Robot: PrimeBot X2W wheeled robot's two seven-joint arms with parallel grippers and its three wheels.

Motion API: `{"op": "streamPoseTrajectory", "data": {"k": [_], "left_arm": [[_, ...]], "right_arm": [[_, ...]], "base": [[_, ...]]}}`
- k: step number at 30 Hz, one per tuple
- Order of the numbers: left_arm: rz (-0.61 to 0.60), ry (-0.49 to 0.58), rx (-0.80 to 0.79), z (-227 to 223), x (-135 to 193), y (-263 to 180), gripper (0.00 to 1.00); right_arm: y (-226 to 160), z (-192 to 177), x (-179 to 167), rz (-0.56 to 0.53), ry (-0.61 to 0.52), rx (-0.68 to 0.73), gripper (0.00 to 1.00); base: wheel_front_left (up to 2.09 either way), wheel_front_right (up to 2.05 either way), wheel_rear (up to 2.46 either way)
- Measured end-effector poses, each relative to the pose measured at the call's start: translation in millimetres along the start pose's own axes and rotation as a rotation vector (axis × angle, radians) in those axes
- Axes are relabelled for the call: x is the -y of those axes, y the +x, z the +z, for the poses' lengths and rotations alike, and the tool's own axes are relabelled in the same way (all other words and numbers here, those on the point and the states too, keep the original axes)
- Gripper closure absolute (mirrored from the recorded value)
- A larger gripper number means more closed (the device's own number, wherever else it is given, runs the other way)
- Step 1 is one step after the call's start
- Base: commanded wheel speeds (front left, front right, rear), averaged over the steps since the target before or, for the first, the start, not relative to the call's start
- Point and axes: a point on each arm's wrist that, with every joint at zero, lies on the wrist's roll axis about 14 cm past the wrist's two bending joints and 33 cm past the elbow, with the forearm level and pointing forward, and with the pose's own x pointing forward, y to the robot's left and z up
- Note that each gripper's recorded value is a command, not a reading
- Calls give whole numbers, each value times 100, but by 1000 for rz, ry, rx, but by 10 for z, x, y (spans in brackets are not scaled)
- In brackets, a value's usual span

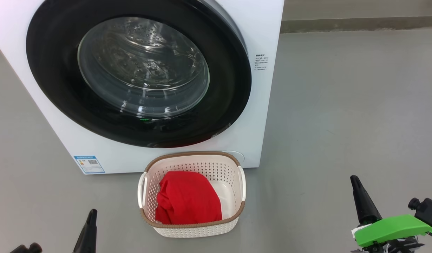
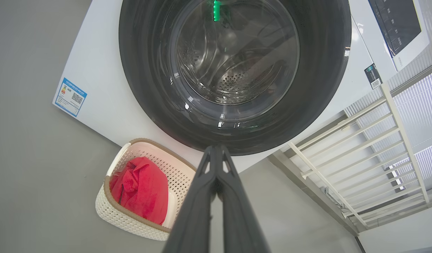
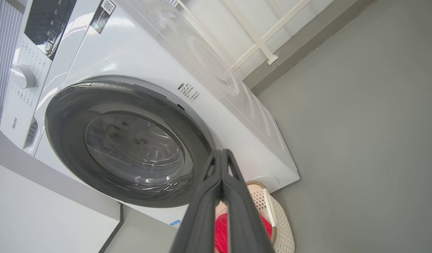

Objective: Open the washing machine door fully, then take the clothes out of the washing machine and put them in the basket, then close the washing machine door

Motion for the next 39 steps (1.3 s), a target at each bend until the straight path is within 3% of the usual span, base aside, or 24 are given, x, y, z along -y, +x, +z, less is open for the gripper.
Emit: {"op": "streamPoseTrajectory", "data": {"k": [39], "left_arm": [[8, -449, -33, -79, 56, 135, 100]], "right_arm": [[110, 29, 33, -16, 427, -27, 100]], "base": [[0, 0, 0]]}}
